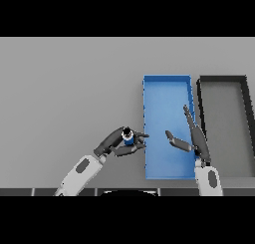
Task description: Pick up the blue pipe and place it into the blue bin.
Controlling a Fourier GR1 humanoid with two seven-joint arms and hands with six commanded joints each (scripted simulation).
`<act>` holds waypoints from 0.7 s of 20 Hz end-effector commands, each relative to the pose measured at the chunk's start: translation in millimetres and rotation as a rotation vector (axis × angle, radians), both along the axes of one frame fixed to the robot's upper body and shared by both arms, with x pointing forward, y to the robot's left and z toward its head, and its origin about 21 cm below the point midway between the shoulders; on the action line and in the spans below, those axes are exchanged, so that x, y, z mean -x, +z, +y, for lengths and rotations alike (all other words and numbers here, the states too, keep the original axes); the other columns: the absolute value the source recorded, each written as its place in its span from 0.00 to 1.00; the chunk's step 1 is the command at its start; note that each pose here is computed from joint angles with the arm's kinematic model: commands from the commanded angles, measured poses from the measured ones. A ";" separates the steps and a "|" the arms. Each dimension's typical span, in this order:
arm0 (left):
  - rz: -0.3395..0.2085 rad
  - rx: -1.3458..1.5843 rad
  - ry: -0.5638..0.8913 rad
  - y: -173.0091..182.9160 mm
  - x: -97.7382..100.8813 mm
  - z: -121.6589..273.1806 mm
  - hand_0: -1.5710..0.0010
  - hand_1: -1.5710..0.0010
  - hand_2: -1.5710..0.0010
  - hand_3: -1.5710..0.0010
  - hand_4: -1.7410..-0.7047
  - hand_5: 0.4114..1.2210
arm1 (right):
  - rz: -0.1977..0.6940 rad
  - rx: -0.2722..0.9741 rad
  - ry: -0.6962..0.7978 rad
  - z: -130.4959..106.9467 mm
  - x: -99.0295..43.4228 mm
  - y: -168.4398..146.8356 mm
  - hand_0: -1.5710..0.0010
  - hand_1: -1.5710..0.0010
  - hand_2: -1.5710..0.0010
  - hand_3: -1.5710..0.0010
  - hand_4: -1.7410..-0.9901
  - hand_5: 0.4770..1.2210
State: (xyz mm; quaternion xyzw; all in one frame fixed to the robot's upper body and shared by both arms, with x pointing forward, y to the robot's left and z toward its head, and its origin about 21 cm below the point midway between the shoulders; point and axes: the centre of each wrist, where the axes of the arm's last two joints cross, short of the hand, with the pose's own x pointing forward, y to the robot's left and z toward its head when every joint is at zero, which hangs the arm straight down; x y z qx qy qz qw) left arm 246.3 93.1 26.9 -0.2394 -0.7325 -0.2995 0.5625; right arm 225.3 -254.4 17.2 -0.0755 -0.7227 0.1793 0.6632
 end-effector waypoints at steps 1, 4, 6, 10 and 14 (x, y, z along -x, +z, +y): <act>-0.005 0.000 0.000 5.1 -2.4 0.7 0.01 0.01 0.00 0.01 0.26 1.00 | 0.002 0.004 -0.003 -2.3 0.3 -0.5 1.00 1.00 1.00 1.00 0.82 0.12; 0.001 0.001 -0.031 14.2 -1.3 -2.1 0.00 0.00 0.00 0.00 0.26 1.00 | -0.003 0.003 0.008 -2.1 1.4 -3.1 1.00 1.00 1.00 1.00 0.82 0.13; 0.001 -0.007 -0.046 15.0 -2.6 -0.8 0.00 0.00 0.00 0.00 0.26 1.00 | -0.006 0.007 -0.005 -5.9 5.0 -1.3 1.00 1.00 1.00 1.00 0.82 0.14; 0.011 -0.019 -0.049 15.1 -3.1 -2.1 0.00 0.00 0.00 0.00 0.26 1.00 | -0.018 0.035 -0.039 -2.7 16.1 5.7 1.00 1.00 1.00 1.00 0.82 0.14; 0.007 -0.027 -0.044 14.5 -3.1 -1.4 0.00 0.00 0.00 0.00 0.26 1.00 | -0.010 0.052 -0.077 -2.1 19.6 12.8 1.00 1.00 1.00 1.00 0.73 0.13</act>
